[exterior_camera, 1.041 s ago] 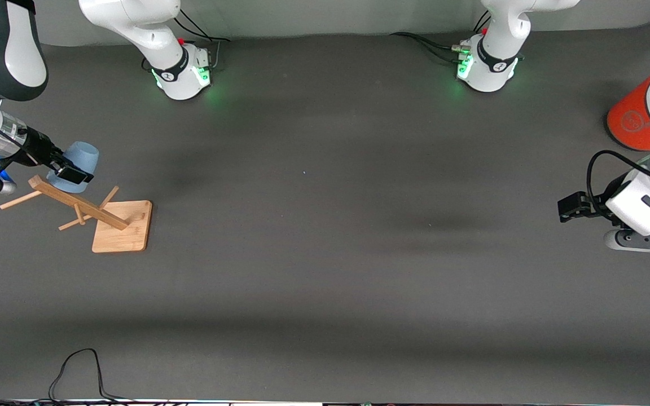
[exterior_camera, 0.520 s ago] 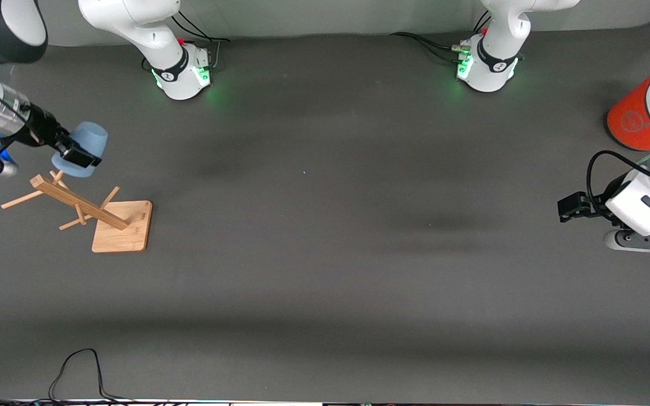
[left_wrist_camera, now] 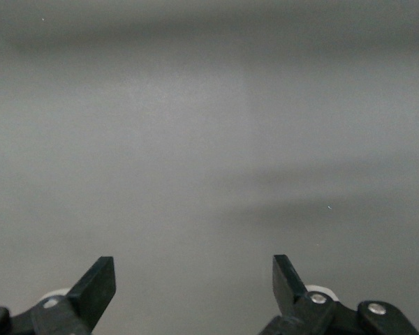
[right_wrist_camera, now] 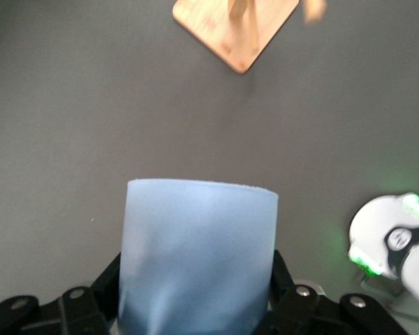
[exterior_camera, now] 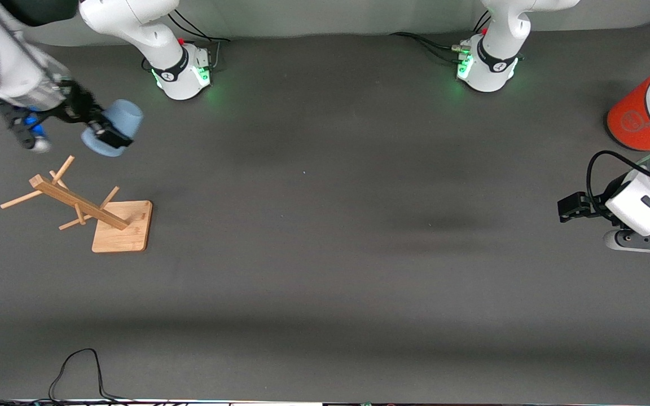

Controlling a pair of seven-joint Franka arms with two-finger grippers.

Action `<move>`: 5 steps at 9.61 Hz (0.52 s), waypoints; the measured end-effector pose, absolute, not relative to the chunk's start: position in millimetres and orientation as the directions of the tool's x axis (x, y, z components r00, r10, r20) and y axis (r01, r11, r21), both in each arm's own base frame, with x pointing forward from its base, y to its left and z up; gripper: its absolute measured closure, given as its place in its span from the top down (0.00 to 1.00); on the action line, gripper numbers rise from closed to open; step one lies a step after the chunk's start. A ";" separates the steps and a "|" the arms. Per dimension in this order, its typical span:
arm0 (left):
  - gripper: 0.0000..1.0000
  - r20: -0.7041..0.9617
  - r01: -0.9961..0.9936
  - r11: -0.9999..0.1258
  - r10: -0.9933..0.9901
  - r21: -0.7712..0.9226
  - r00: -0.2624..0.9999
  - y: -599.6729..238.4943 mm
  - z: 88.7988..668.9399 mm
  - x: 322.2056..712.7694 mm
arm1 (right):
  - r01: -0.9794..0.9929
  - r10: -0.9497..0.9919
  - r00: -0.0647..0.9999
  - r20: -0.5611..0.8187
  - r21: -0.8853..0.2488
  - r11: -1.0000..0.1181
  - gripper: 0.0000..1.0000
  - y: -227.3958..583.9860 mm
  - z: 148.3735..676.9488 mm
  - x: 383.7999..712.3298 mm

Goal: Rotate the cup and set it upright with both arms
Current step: 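Carry the blue cup to the middle of the table with the right gripper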

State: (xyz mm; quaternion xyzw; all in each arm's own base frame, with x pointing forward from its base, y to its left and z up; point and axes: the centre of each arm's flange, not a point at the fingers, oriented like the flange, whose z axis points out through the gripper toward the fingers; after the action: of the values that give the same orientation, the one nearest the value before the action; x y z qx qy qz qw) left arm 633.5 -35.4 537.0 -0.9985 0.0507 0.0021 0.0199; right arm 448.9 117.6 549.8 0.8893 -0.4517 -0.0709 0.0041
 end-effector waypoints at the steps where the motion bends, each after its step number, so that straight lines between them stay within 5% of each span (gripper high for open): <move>1: 1.00 -0.006 -0.102 -0.994 -0.101 -0.039 0.995 -35.6 536.9 633.5 | -0.834 -0.835 0.538 -0.110 0.069 -0.547 0.81 164.0 546.5 446.0; 5: 1.00 -0.007 -0.102 -0.994 -0.101 -0.039 0.995 -35.6 536.6 633.6 | -0.938 -0.942 0.337 -0.012 0.083 -0.336 0.81 363.3 499.3 454.8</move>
State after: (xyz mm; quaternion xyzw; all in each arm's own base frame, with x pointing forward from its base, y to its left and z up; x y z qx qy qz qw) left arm 633.6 -35.6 536.6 -0.9985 0.0508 0.0025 0.0199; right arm 454.8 363.3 499.3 0.8169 -0.5752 -0.0290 0.0307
